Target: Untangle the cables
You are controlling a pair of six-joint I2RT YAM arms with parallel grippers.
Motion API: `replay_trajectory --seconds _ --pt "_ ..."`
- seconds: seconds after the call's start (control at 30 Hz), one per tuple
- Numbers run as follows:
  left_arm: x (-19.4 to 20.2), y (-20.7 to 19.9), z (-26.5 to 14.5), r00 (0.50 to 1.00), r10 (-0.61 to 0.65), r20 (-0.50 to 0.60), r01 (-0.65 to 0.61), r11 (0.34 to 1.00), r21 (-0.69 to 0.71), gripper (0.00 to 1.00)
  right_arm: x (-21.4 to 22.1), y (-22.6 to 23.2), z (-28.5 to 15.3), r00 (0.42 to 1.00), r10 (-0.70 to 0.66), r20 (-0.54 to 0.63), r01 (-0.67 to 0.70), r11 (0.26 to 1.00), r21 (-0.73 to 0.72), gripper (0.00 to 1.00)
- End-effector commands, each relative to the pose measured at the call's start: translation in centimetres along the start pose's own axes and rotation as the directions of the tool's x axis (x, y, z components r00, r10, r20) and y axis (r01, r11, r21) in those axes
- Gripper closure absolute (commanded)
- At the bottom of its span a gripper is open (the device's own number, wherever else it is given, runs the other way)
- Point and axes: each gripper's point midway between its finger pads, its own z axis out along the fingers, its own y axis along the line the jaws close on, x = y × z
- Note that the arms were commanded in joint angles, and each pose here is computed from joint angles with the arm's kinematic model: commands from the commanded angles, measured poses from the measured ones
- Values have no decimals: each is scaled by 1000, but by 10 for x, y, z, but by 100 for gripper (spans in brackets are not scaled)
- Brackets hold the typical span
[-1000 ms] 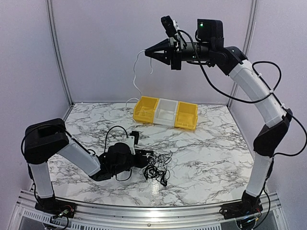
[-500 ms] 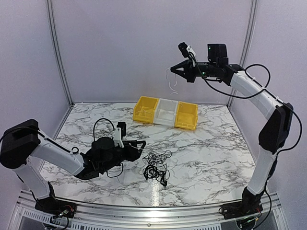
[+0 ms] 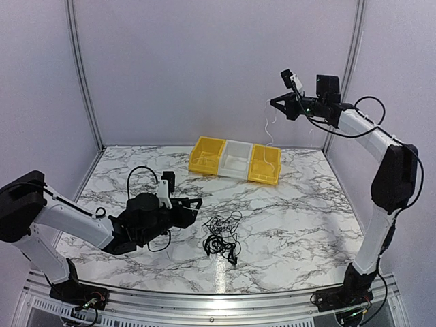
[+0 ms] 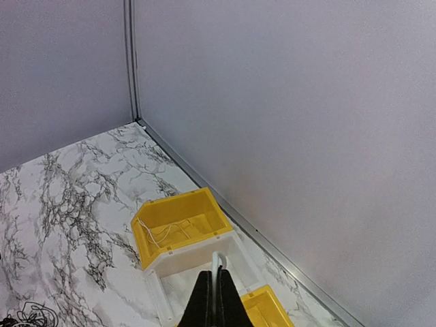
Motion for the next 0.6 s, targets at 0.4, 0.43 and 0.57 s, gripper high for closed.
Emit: replay_trajectory --seconds 0.4,0.43,0.57 --pt "18 13 5 999 -2 -43 0 999 -46 44 124 -21 51 957 230 -174 -235 972 -11 100" --pt "19 13 5 999 -2 -45 0 999 -48 44 123 -21 51 958 231 -171 -237 971 -13 100" --pt "22 16 5 999 -3 -49 0 998 -55 44 114 -23 47 961 232 -153 -234 972 8 100"
